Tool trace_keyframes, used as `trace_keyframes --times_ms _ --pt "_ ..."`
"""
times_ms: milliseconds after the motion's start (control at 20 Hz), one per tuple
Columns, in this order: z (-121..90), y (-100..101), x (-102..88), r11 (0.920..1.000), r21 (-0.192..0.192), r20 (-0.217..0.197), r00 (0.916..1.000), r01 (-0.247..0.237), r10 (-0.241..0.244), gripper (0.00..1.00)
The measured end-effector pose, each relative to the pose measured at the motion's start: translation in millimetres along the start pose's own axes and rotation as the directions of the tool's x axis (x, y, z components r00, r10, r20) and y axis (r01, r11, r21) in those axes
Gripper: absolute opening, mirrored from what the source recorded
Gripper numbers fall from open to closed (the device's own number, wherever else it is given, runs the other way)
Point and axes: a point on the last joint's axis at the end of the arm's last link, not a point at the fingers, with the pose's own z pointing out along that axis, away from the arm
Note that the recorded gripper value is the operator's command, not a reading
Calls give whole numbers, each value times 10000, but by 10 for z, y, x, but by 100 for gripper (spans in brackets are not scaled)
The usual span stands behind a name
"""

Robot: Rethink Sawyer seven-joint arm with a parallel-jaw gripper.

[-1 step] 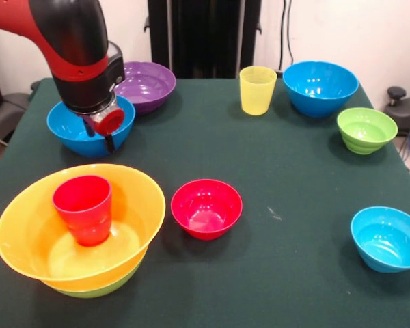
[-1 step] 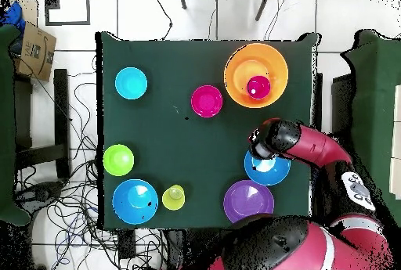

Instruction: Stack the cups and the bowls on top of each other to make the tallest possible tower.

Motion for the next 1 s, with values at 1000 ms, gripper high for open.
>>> trace_keyframes --times_ms 1000 --pt "210 -22 91 9987 215 387 9981 472 -480 100"
